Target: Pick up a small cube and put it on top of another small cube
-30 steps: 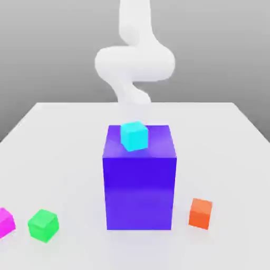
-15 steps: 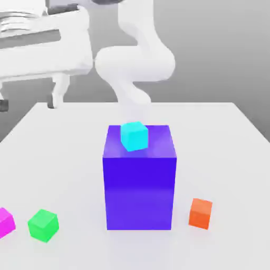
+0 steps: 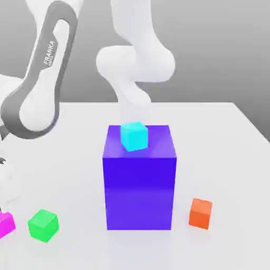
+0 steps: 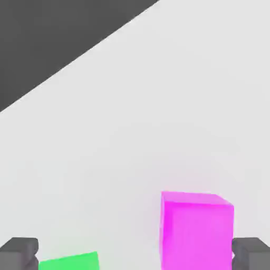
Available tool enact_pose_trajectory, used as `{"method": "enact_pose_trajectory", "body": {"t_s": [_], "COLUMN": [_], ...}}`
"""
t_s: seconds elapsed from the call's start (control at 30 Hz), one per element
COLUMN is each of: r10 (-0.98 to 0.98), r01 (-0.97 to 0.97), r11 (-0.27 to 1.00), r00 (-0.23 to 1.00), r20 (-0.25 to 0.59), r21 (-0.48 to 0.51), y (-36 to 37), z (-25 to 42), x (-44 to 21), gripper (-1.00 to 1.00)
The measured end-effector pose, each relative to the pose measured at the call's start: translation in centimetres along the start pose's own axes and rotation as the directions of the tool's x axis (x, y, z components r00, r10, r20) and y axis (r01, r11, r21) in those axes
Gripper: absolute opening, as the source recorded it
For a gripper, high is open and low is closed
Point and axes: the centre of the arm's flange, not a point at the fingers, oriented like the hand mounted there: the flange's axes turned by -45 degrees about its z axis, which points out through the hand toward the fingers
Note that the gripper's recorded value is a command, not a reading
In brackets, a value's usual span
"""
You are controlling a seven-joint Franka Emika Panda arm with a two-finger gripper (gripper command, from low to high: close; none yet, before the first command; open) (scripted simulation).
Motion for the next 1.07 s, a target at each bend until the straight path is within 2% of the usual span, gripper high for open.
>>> {"method": "enact_pose_trajectory", "body": {"t_s": [0.1, 0.13, 0.33, 0.5, 0.63, 0.8, 0.97, 1.0, 1.07], "r10": [0.006, 0.007, 0.009, 0.007, -0.226, -0.560, -0.603, -0.602, -0.602], "r01": [-0.006, -0.007, -0.009, -0.007, 0.226, 0.560, 0.603, 0.602, 0.602], "r11": [1.000, 1.000, 1.000, 1.000, 0.974, 0.829, 0.798, 0.798, 0.798], "r00": [1.000, 1.000, 1.000, 1.000, 0.974, 0.829, 0.798, 0.798, 0.798], "r20": [0.007, 0.008, 0.009, 0.008, 0.015, 0.012, 0.011, 0.012, 0.012], "r21": [-0.007, -0.007, -0.006, -0.006, 0.004, 0.004, 0.001, 0.001, 0.001], "y": [0.5, 0.5, 0.6, 0.5, -3.2, -8.5, -9.0, -9.0, -9.0], "z": [4.3, 5.3, 5.9, 0.6, -2.6, -5.1, -0.3, 0.5, 0.5], "x": [-0.2, -0.2, -0.3, -0.2, -2.2, -5.7, -6.2, -6.3, -6.3], "gripper": [0.00, -1.00, -1.00, -1.00, -1.00, -1.00, -1.00, 1.00, 1.00]}}
